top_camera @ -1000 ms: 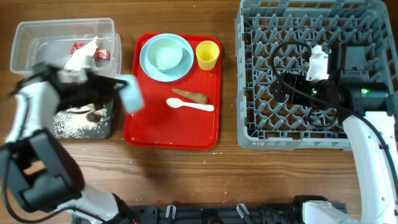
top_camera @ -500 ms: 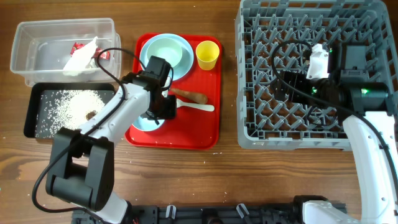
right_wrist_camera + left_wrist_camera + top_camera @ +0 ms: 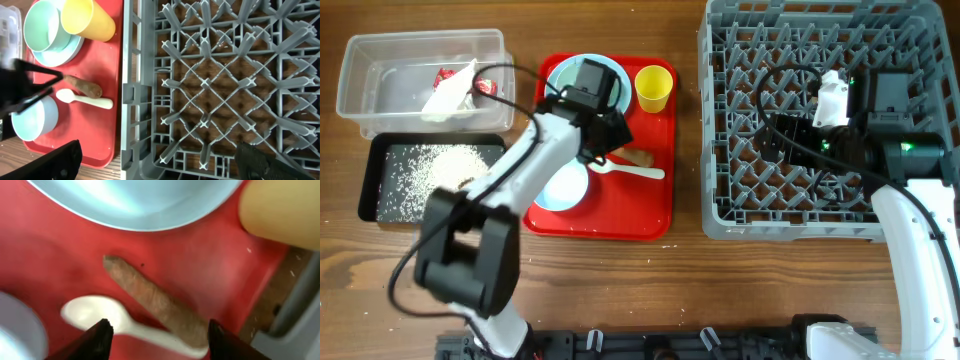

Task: Sort waste into correct bins and load items into the dishwasher rack
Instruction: 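Grasp the carrot with the left gripper and place it on black tray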

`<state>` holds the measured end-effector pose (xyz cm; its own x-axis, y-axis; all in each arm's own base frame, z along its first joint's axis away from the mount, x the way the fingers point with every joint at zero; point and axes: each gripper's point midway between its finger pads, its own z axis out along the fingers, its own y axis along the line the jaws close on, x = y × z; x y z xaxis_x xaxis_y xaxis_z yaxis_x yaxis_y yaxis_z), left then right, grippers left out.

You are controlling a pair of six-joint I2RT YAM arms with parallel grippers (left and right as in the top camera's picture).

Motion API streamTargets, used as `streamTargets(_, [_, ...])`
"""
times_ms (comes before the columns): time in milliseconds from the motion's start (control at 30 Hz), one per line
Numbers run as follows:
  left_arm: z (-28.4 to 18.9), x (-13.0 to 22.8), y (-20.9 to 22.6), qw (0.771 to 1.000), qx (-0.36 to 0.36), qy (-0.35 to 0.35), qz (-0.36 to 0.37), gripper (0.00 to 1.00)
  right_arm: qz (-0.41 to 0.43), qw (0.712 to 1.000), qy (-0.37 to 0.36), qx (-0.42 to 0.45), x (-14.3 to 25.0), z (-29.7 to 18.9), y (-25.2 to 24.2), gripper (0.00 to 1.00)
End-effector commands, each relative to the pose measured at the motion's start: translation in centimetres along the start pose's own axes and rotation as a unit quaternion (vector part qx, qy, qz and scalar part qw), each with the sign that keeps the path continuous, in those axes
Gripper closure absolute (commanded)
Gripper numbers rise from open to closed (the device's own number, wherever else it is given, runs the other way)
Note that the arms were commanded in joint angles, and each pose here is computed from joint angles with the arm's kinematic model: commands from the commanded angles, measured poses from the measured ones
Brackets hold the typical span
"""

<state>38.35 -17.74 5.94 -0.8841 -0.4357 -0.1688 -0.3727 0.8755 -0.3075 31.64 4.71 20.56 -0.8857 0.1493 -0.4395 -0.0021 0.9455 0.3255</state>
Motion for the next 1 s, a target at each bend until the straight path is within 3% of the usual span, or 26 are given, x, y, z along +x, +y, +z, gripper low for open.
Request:
streamTargets(0, [3.4,1.1,-0.4,0.997,-0.017,0.010,-0.071,0.41,0.004,1.000,-0.004,-0.003,-0.4,-0.1,0.2,0.00])
streamTargets(233, [6.9,1.6,-0.1,0.997,-0.026,0.018,-0.066,0.52,0.005,1.000,-0.002,0.005,-0.3,-0.1,-0.1,0.00])
streamTargets(333, [7.7,2.4,0.0,0.997,-0.033,0.028,-0.060,0.83,0.005,1.000,-0.001,0.005,-0.3,-0.1,-0.1,0.00])
streamTargets(367, [7.6,2.6,-0.2,0.997,-0.029,0.031,-0.059,0.90,0.006,1.000,-0.001,0.006,-0.2,-0.1,-0.2,0.00])
streamTargets(433, [7.1,2.8,-1.6,0.997,-0.001,0.046,-0.057,0.92,0.006,1.000,0.001,0.007,-0.2,-0.1,-0.2,0.00])
streamTargets(567, [3.5,1.3,-5.6,0.996,0.073,0.039,-0.015,0.96,0.006,1.000,0.000,0.007,-0.2,-0.1,-0.2,0.00])
streamTargets(700, [-6.6,-3.4,-8.7,0.986,0.131,-0.062,0.076,0.96,0.006,1.000,0.001,0.021,-0.1,-0.1,-0.7,0.00])
streamTargets(833, [-14.6,-9.1,0.6,0.980,-0.008,-0.197,0.021,0.96,0.007,1.000,0.001,0.022,-0.1,-0.1,-0.7,0.00])
streamTargets(967, [-16.7,-11.9,14.0,0.961,-0.163,-0.202,-0.096,0.96,0.006,1.000,-0.004,0.021,-0.3,-0.1,-0.7,0.00])
